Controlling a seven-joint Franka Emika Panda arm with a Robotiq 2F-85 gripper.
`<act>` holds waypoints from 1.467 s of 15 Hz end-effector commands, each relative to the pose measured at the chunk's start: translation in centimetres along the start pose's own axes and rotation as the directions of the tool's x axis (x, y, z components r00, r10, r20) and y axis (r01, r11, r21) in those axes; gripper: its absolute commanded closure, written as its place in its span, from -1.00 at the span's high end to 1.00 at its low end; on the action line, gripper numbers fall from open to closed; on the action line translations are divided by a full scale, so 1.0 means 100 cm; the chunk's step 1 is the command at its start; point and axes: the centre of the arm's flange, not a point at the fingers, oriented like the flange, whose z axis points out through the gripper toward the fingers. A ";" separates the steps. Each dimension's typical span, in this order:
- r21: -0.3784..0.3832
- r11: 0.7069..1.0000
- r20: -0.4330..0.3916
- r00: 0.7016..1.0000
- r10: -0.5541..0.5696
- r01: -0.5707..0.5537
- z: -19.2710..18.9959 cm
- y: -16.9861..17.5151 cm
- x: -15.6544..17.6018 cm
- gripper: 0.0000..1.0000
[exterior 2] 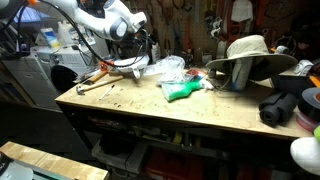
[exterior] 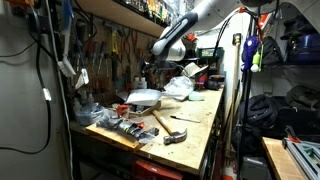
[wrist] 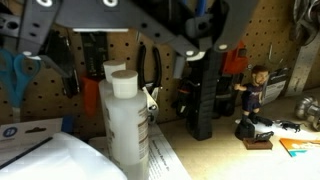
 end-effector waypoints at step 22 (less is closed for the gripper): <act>-0.057 0.998 -0.072 0.997 -0.005 0.001 0.041 -0.004 0.018 -0.80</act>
